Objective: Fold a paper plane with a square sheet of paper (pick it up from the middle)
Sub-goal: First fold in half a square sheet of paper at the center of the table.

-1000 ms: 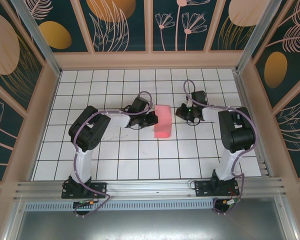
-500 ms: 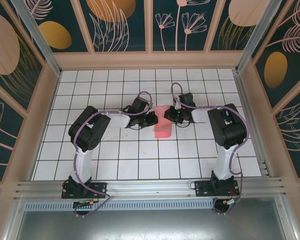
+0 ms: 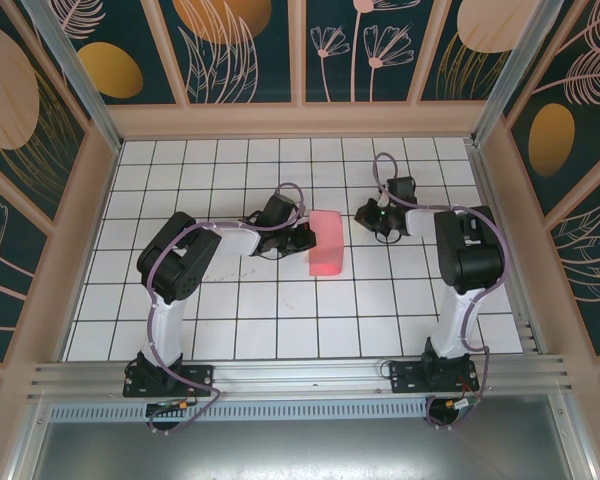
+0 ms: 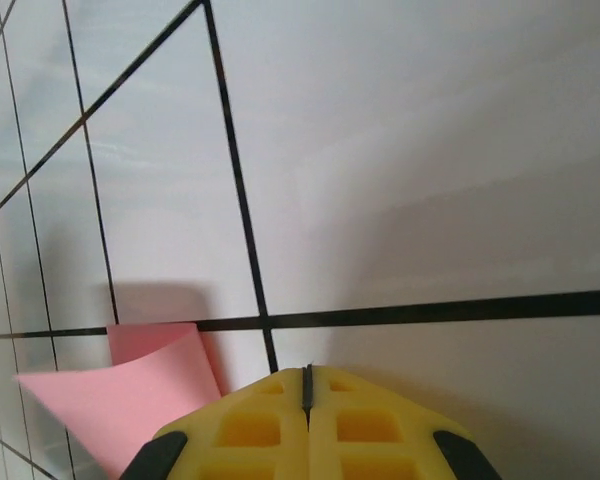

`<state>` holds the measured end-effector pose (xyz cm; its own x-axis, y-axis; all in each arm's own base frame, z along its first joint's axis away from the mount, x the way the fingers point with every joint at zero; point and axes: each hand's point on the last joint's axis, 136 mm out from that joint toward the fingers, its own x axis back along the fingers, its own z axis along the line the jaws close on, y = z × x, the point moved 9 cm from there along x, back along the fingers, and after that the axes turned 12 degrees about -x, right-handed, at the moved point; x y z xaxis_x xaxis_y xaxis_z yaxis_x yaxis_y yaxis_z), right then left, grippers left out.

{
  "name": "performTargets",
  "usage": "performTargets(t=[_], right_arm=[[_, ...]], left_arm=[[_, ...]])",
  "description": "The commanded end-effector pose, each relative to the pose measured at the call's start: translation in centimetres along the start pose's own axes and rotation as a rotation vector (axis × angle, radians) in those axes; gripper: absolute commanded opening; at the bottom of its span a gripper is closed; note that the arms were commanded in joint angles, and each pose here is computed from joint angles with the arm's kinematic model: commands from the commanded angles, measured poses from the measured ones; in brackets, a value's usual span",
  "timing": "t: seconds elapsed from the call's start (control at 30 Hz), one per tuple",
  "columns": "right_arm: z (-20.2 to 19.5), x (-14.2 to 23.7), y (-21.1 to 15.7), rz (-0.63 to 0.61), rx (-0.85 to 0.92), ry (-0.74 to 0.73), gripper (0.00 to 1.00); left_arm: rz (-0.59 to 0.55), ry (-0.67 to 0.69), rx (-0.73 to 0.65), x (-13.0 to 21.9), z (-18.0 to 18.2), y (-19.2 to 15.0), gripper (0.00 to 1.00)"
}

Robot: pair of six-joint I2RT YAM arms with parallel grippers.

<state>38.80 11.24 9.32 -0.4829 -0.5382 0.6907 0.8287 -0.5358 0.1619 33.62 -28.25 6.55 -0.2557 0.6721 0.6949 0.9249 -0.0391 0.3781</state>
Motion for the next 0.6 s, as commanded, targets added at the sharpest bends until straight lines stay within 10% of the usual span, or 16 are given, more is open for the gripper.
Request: performTargets(t=[0.0,0.57], right_arm=[[3.4,1.5,-0.8,-0.024,0.097,0.056,0.00],[3.2,-4.2,-1.9,0.092,0.066,0.049,0.00]], left_arm=[[0.258,0.434,0.118,-2.5,9.2,-8.8,0.00],[0.263,0.439,0.115,-2.3,9.2,-9.0,0.00]])
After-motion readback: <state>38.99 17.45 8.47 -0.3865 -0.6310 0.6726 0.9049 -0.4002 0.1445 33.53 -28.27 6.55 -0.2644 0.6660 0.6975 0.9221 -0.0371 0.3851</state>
